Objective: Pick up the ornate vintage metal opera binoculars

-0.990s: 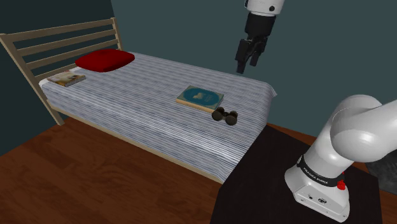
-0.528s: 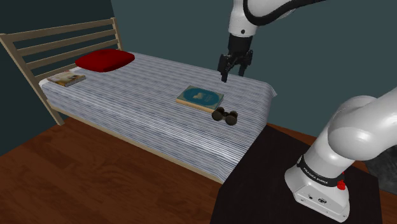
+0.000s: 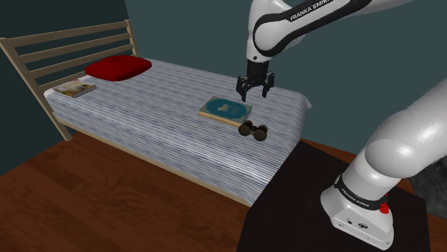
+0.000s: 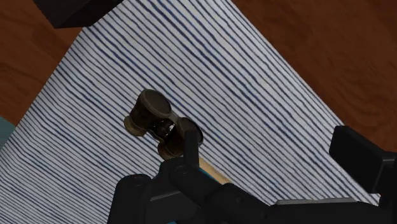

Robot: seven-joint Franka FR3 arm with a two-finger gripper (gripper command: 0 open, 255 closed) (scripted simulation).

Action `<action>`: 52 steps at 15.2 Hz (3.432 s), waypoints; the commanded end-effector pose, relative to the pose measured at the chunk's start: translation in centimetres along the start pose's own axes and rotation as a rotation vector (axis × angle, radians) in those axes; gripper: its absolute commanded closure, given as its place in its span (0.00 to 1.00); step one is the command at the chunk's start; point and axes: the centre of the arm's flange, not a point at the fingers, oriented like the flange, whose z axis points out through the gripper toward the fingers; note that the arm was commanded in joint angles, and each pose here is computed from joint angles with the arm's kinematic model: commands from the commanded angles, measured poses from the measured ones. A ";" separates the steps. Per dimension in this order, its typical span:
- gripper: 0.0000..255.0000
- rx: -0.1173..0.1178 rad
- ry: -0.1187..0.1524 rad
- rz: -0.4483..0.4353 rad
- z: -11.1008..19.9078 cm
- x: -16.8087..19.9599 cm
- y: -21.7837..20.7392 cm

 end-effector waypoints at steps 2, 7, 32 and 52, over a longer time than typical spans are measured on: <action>0.00 -0.014 -0.009 0.104 2.9 2.7 0.6; 0.00 -0.039 -0.027 0.274 8.0 6.7 2.5; 0.00 -0.139 -0.098 0.963 30.5 17.0 16.6; 1.00 -0.139 -0.098 0.963 29.8 17.0 16.6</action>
